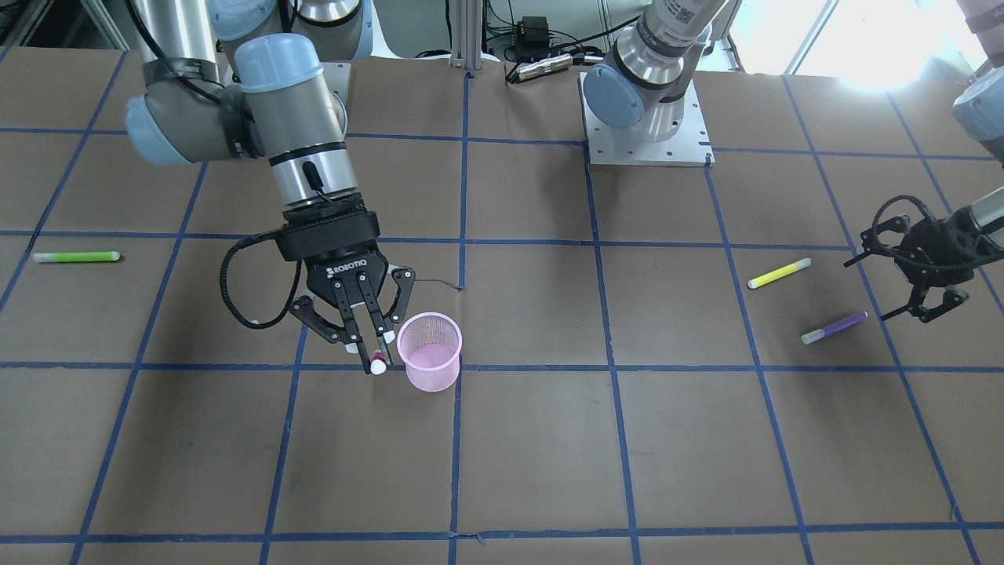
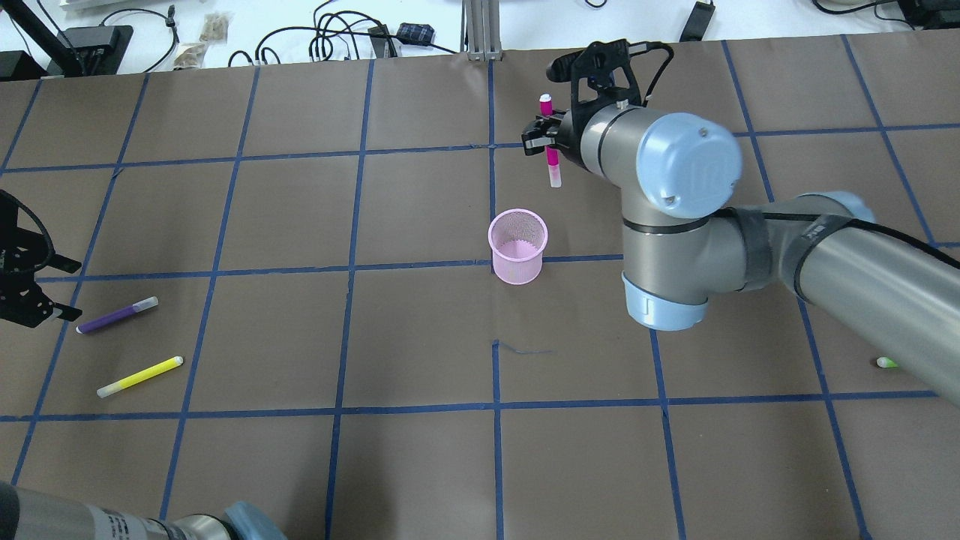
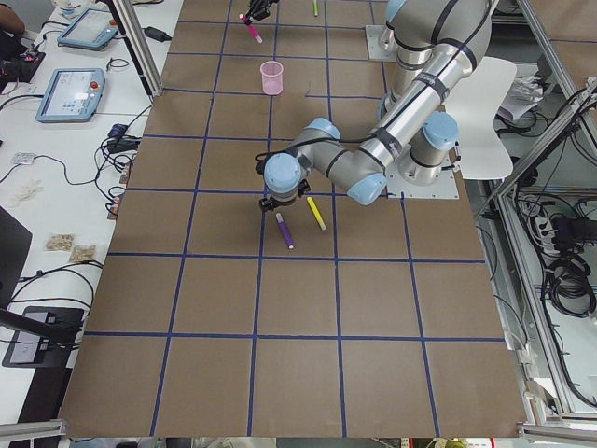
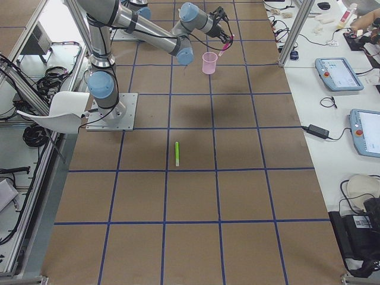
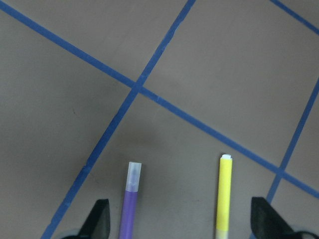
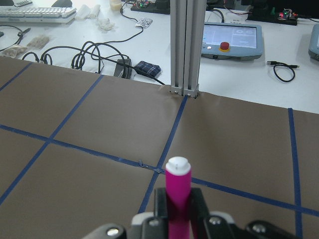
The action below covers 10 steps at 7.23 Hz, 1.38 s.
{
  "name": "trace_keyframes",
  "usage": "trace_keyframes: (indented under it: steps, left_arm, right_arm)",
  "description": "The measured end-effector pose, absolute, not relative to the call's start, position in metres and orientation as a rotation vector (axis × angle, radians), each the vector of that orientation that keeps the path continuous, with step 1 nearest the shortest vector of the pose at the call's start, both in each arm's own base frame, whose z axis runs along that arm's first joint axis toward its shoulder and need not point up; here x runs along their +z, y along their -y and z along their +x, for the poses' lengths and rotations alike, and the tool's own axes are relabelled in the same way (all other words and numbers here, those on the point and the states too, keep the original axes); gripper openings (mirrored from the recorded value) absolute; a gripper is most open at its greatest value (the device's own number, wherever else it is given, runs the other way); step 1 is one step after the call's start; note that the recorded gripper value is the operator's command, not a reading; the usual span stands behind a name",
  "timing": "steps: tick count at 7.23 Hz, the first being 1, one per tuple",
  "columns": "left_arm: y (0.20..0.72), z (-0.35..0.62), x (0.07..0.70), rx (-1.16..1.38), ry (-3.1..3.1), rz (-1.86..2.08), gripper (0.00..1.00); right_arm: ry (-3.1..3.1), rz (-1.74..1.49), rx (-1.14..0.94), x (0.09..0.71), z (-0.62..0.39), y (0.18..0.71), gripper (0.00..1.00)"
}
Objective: Insert purple and pink pens into pink cup
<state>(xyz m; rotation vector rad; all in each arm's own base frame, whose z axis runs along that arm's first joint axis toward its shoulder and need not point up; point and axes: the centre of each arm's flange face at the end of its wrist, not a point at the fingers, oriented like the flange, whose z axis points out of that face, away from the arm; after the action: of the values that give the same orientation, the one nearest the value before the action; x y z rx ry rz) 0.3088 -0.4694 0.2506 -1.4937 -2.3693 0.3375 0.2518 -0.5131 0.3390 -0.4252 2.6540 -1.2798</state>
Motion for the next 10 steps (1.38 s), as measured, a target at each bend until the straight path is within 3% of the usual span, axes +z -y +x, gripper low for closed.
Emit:
trace_keyframes:
  steps: [3, 4, 6, 7, 9, 10]
  left_arm:
    - [0.458, 0.354, 0.184, 0.506, 2.263, -1.546, 1.00]
    - [0.456, 0.363, 0.166, 0.521, 2.244, -1.547, 0.91]
    - [0.456, 0.372, 0.146, 0.529, 2.242, -1.561, 0.17]
    - [0.457, 0.374, 0.145, 0.528, 2.249, -1.576, 0.00]
    - [0.457, 0.376, 0.146, 0.521, 2.258, -1.589, 0.00]
    - [0.457, 0.377, 0.148, 0.520, 2.260, -1.591, 0.00]
  right_arm:
    - [-2.700, -0.328, -1.289, 0.315, 0.283, 0.501, 0.00]
    - [-2.714, -0.314, -1.271, 0.307, 0.287, 0.499, 0.00]
    - [-2.716, -0.272, -1.225, 0.297, 0.298, 0.494, 0.00]
    - [-2.718, -0.251, -1.201, 0.291, 0.302, 0.492, 0.00]
    - [-2.743, -0.238, -1.150, 0.270, 0.305, 0.491, 0.05]
    - [-2.757, -0.239, -1.128, 0.261, 0.304, 0.487, 0.21]
